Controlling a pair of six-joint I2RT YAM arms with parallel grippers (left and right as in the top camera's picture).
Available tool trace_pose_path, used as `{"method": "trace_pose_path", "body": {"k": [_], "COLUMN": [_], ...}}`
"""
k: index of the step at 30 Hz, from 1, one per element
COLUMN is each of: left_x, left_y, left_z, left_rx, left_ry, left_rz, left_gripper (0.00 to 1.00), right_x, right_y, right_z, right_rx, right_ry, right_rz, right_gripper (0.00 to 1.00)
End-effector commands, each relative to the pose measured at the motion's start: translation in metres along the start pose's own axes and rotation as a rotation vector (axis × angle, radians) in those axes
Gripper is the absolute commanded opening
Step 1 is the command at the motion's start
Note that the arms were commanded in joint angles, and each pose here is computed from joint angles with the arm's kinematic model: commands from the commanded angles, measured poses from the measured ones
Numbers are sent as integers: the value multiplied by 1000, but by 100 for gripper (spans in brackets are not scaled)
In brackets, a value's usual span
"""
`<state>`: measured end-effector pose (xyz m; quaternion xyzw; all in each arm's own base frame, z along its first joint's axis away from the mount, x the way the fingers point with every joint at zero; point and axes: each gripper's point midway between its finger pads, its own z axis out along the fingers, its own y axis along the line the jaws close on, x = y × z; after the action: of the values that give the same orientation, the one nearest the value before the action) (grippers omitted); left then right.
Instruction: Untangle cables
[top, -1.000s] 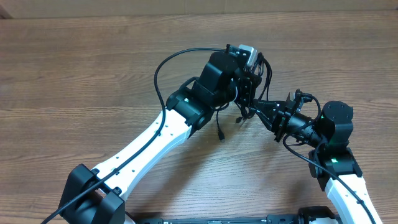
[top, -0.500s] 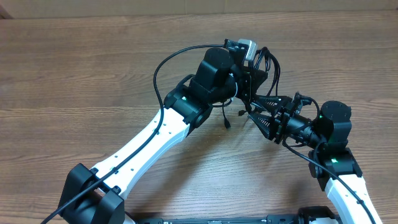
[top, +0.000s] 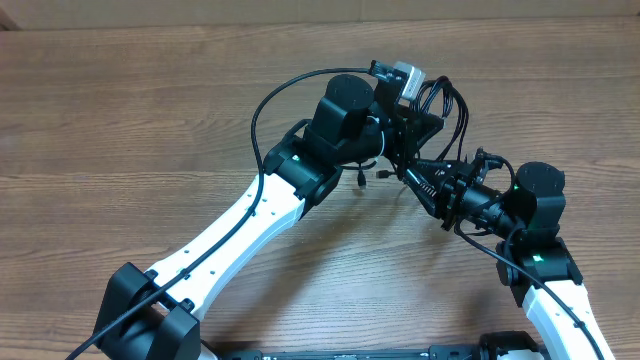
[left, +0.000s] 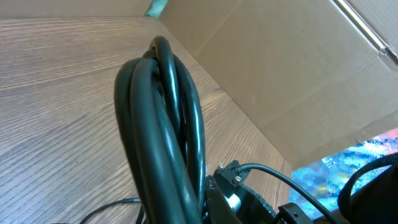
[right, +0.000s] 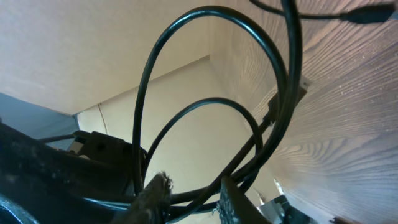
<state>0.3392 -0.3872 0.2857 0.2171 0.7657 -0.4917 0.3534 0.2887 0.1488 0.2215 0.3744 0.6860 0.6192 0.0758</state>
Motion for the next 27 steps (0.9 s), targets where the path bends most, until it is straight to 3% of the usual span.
{"method": "trace_pose_path", "body": {"k": [1, 9, 15, 27], "left_x": [-1, 0, -1, -4], "left_y": [-14, -16, -14, -16], "left_z": [2, 2, 2, 2], "left_rx": [50, 53, 41, 47], "left_ry": [5, 6, 0, -15], "left_rz": [36, 39, 64, 172], "left_gripper": [4, 4, 4, 4], "right_x": [1, 2, 3, 4], "right_y": [8, 8, 8, 8], "right_z": [-2, -2, -2, -2], "right_rx": [-18, -18, -17, -17], "right_ry": [-3, -2, 7, 13], "right_rz": [-27, -27, -27, -28], "right_gripper": [19, 15, 33, 31]}}
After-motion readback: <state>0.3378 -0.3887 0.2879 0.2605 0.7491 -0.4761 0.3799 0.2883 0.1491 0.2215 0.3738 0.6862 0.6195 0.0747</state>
